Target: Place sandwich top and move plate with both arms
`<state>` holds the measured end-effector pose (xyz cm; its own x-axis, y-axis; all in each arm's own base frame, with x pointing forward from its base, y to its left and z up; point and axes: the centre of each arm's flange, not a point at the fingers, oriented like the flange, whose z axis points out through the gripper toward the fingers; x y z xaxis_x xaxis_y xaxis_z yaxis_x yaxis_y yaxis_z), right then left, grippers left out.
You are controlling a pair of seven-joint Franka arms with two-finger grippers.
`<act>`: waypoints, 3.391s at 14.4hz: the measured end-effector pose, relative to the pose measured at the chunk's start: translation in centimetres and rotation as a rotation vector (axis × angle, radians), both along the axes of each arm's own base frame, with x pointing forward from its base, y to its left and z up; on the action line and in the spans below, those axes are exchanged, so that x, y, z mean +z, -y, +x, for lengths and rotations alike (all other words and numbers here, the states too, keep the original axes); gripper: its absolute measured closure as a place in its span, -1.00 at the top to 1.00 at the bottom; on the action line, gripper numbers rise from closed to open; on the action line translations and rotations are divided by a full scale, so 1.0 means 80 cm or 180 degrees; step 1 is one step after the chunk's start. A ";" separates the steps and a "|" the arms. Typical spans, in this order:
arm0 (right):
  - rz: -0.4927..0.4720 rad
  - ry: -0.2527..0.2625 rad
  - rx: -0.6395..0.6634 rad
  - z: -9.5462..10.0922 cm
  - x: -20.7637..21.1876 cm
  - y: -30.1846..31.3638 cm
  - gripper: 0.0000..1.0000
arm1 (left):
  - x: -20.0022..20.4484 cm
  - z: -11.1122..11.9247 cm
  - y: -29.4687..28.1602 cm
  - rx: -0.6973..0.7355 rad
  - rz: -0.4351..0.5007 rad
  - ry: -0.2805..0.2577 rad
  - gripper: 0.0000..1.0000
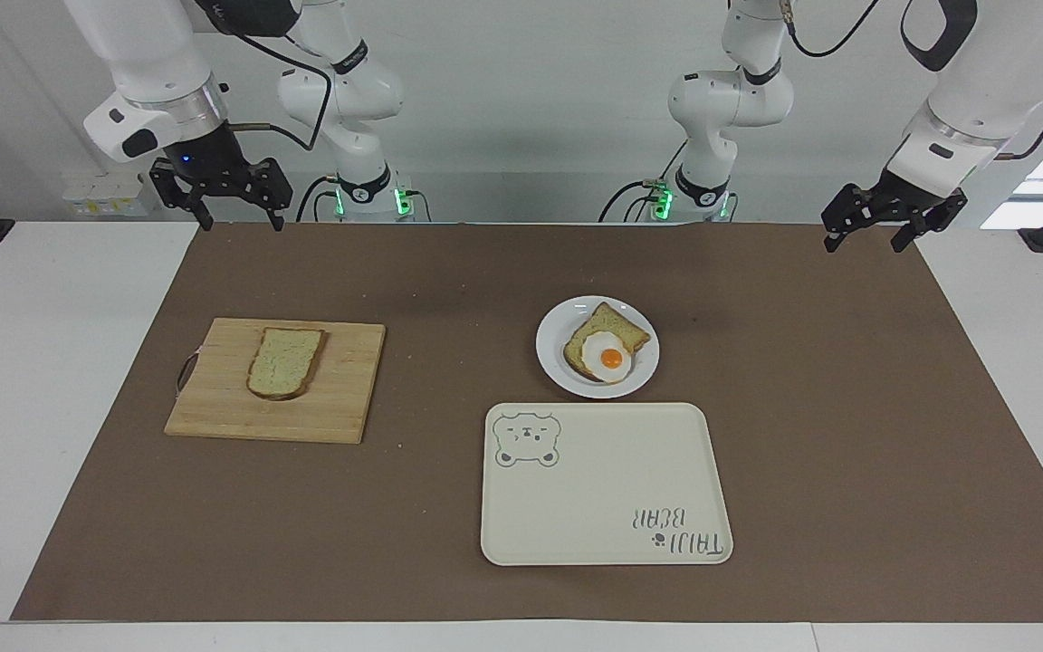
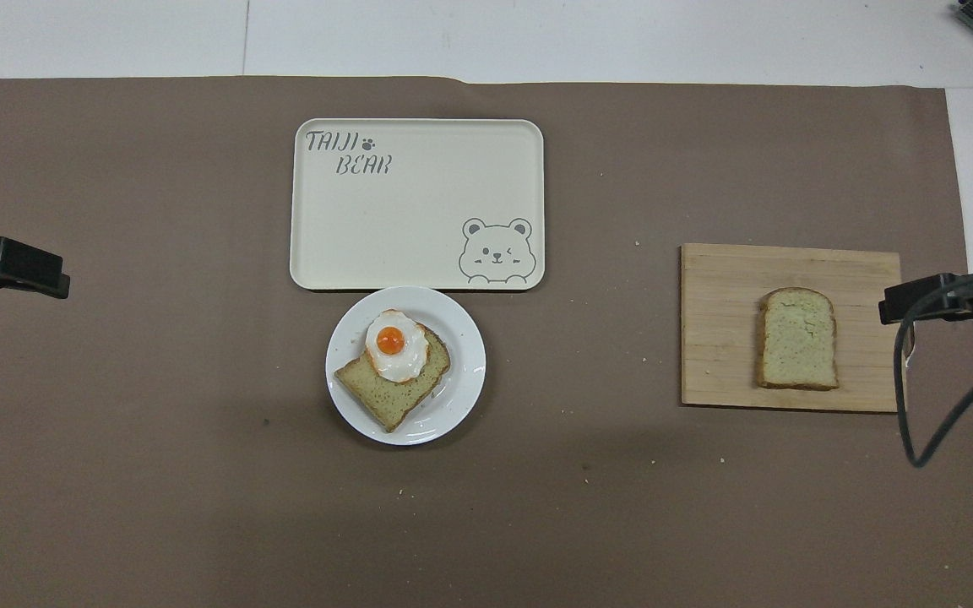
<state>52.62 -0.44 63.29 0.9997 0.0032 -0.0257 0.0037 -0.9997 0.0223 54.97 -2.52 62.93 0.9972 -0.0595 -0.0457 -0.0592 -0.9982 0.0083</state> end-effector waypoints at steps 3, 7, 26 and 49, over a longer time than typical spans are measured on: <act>0.0000 -0.0004 -0.0001 -0.001 -0.001 0.000 1.00 | 0.000 0.000 0.000 0.0000 0.0000 0.0000 1.00; 0.0001 -0.0007 -0.0002 -0.001 -0.001 0.001 1.00 | 0.000 0.000 0.000 0.0000 0.0000 0.0000 1.00; 0.0146 0.0151 0.0206 0.015 -0.051 0.027 1.00 | 0.000 0.000 0.000 0.0000 0.0000 0.0000 1.00; 0.0387 -0.0008 0.0207 0.034 -0.305 0.104 1.00 | 0.000 0.000 0.000 0.0000 0.0000 0.0000 1.00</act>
